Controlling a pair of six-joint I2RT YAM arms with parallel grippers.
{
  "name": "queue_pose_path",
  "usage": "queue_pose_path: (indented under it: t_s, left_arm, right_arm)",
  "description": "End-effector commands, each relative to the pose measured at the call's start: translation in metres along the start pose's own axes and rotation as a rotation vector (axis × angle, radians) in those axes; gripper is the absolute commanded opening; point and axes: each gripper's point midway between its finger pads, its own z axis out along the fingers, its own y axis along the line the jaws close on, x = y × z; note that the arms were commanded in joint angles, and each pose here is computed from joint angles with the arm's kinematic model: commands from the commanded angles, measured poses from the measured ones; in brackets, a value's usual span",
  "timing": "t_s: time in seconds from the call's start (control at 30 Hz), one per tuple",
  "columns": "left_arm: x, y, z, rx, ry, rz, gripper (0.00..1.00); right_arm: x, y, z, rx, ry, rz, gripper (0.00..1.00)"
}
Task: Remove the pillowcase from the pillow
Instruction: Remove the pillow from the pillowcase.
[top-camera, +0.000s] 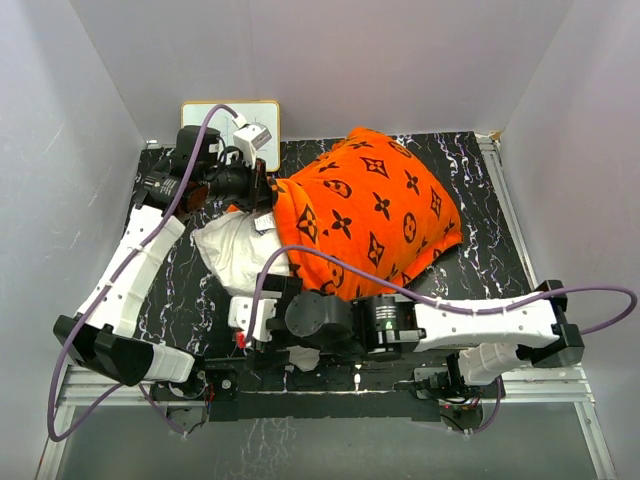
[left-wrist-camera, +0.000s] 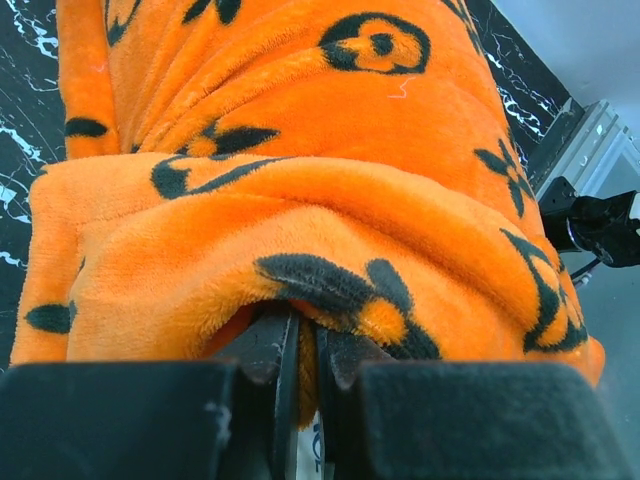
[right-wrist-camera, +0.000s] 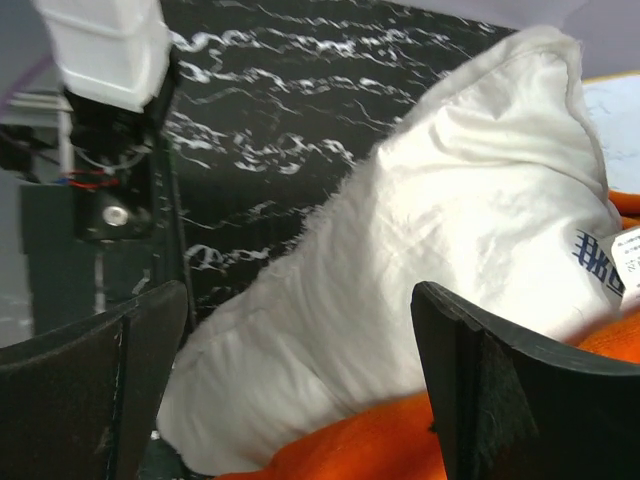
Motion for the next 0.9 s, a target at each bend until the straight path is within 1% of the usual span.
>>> queue_pose_path:
  t_s: [0.0,0.1,0.17,0.23,0.4,0.43,0.47,0.5,0.57,0.6,0.63,0.67,0.73,0.77,0.8,0.87]
  left_arm:
    - [-0.048,-0.030,-0.032,0.045,-0.157,0.072,0.00]
    - [-0.051,-0.036,-0.039,0.052,-0.162,0.072,0.00]
    - [-0.053,-0.039,-0.043,0.055,-0.166,0.077,0.00]
    - [-0.056,-0.042,-0.048,0.055,-0.169,0.085,0.00]
    - [-0.061,-0.057,-0.063,0.087,-0.180,0.085,0.00]
    - [-0.062,-0.060,-0.065,0.095,-0.180,0.084,0.00]
    - [-0.062,-0.064,-0.068,0.102,-0.179,0.087,0.00]
    - [-0.062,-0.066,-0.072,0.107,-0.178,0.093,0.00]
    - [-0.065,-0.071,-0.080,0.106,-0.186,0.112,0.00]
    - [-0.067,-0.072,-0.082,0.099,-0.190,0.121,0.00]
    - [-0.068,-0.072,-0.085,0.090,-0.196,0.133,0.00]
    - [-0.070,-0.069,-0.088,0.066,-0.202,0.145,0.00]
    - [-0.072,-0.059,-0.091,-0.005,-0.213,0.164,0.00]
    - [-0.073,-0.049,-0.092,-0.059,-0.219,0.172,0.00]
    - [-0.075,-0.038,-0.093,-0.124,-0.227,0.181,0.00]
    - [-0.081,-0.008,-0.098,-0.293,-0.251,0.178,0.00]
  right_arm:
    - [0.004,-0.028,0.008,0.208,0.030,-0.092,0.98]
    - [0.030,-0.045,0.020,0.370,0.137,-0.201,0.98]
    - [0.041,-0.053,0.026,0.446,0.191,-0.272,0.98]
    - [0.047,-0.057,0.033,0.458,0.215,-0.317,0.98]
    - [0.070,-0.085,0.046,0.493,0.261,-0.309,0.98]
    - [0.073,-0.091,0.047,0.517,0.263,-0.308,0.95]
    - [0.077,-0.096,0.047,0.540,0.273,-0.310,0.87]
    - [0.079,-0.100,0.047,0.556,0.280,-0.308,0.78]
    - [0.080,-0.105,0.048,0.575,0.282,-0.300,0.56]
    - [0.079,-0.107,0.048,0.577,0.276,-0.296,0.44]
    - [0.076,-0.108,0.047,0.580,0.266,-0.288,0.25]
    - [0.069,-0.110,0.045,0.580,0.248,-0.280,0.10]
    - [0.049,-0.104,0.044,0.493,0.179,-0.240,0.08]
    - [0.033,-0.092,0.046,0.395,0.106,-0.199,0.08]
    - [0.012,-0.084,0.042,0.320,0.026,-0.123,0.08]
    - [-0.035,-0.074,0.026,0.169,-0.151,0.007,0.08]
